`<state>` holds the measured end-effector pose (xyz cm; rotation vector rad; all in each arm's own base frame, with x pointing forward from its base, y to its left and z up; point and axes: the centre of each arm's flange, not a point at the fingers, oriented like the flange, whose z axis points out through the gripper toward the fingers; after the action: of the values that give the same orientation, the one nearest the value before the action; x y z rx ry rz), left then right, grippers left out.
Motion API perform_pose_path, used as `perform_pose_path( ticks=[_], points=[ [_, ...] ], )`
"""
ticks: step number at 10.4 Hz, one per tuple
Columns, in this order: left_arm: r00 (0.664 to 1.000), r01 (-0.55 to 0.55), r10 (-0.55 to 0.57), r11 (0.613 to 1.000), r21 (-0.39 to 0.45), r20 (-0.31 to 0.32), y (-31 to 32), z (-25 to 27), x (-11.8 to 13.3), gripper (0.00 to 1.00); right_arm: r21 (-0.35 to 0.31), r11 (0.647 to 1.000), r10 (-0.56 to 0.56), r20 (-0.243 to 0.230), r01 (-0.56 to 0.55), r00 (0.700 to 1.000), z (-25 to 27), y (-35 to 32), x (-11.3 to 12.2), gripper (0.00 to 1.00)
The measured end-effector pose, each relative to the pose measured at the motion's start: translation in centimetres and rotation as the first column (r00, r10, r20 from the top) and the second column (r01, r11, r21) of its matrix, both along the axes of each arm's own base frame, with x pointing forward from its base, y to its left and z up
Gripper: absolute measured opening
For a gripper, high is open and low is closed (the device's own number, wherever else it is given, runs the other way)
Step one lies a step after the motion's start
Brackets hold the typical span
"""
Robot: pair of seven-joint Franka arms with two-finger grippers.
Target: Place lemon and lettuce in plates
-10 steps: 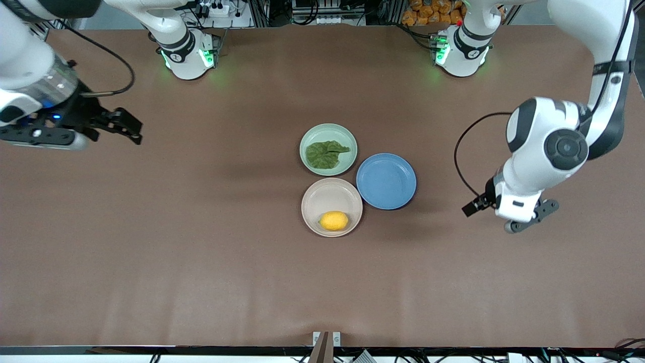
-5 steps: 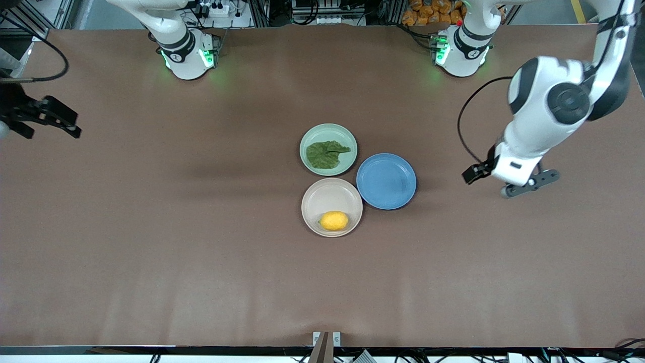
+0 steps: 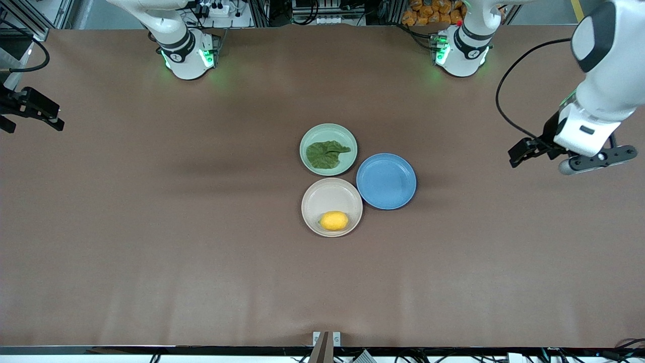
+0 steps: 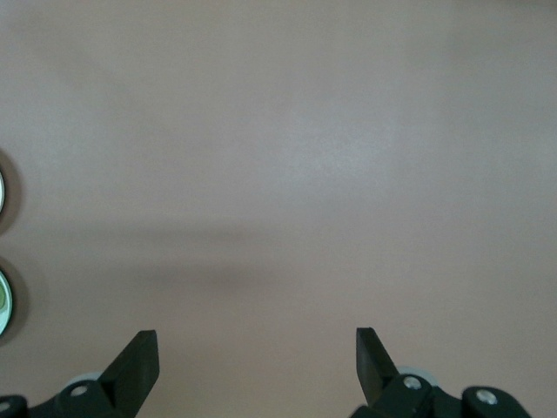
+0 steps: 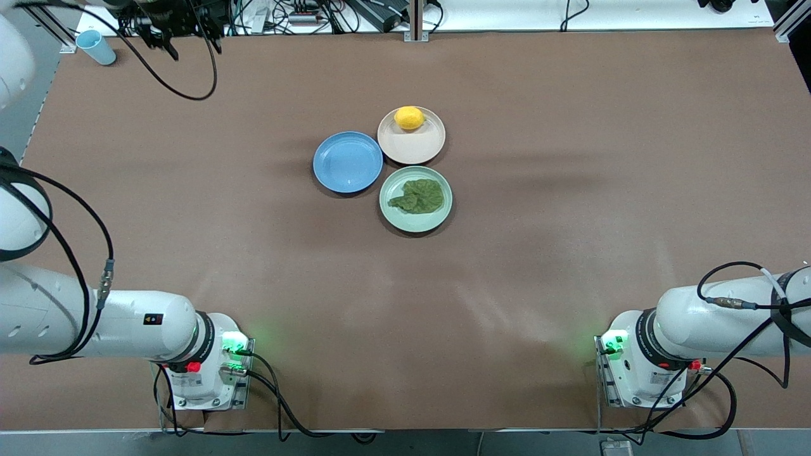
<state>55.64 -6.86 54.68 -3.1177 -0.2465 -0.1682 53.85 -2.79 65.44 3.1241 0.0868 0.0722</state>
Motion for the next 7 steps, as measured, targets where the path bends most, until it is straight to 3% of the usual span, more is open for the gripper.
perform_pose_path(
  ticks=[2, 4, 7],
  points=[
    [0.999, 0.052, -0.052, 0.999, 0.002, 0.014, -1.2, 2.6, 0.1, 1.00, 0.000, 1.000, 0.004, 0.000, -0.004, 1.000, 0.0, 0.0, 0.0, 1.00],
    [0.998, 0.064, -0.063, 0.998, 0.003, -0.017, -1.2, 6.1, 0.6, 1.00, 0.000, 1.000, 0.005, 0.000, -0.005, 1.000, 0.0, 0.0, 0.0, 1.00],
    [0.989, 0.145, -0.145, 0.989, 0.009, 0.004, -1.1, 10.1, 0.8, 1.00, 0.000, 1.000, 0.006, 0.000, -0.006, 1.000, 0.0, 0.1, 0.0, 1.00]
  ],
)
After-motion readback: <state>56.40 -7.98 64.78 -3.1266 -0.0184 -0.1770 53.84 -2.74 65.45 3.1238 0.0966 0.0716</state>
